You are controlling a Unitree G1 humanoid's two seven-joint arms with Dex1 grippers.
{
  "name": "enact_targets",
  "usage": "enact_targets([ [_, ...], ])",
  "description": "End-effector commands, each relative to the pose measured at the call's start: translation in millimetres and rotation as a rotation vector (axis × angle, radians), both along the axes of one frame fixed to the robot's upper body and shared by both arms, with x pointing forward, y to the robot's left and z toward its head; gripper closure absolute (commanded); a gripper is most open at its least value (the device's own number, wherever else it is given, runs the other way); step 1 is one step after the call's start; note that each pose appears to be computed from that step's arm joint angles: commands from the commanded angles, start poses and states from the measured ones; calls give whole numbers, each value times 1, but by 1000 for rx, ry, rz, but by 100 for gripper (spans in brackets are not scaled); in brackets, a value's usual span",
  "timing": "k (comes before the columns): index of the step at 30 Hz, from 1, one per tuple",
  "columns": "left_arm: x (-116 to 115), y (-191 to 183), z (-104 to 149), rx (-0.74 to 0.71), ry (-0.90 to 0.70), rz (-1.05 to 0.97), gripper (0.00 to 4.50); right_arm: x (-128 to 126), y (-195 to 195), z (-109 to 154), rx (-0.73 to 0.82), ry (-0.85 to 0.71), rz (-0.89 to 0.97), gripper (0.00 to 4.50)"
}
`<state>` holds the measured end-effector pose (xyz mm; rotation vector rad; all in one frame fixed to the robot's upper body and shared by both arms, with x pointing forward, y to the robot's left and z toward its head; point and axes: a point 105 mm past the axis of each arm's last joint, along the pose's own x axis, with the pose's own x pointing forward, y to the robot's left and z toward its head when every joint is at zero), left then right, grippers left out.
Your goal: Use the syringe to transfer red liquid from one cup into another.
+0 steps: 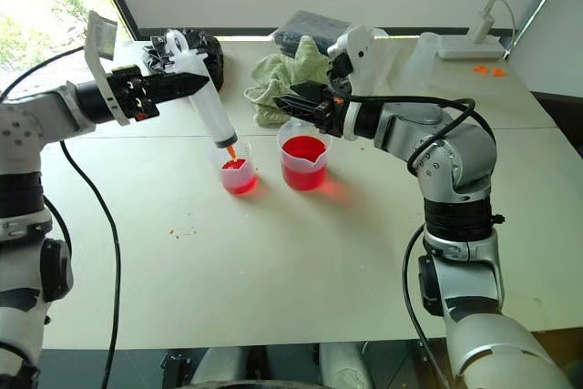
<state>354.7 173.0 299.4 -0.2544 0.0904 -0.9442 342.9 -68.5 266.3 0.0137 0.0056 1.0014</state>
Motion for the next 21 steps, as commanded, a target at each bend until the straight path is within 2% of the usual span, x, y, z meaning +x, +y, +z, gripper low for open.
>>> enact_targets([
  [1, -9, 15, 33, -109, -19, 5, 284, -9, 3, 11, 43, -52, 13, 216],
  [4, -14, 26, 46, -184, 34, -4, 284, -11, 5, 7, 56, -41, 14, 216],
  [13, -40, 44, 41, -129, 234, -69, 284, -12, 9, -1, 72, -17, 17, 216],
  [18, -57, 48, 23, -31, 342, -108, 284, -12, 10, -2, 74, -13, 19, 216],
  [21, -52, 60, -9, 61, 413, -69, 284, -11, 8, 0, 70, -21, 11, 216],
])
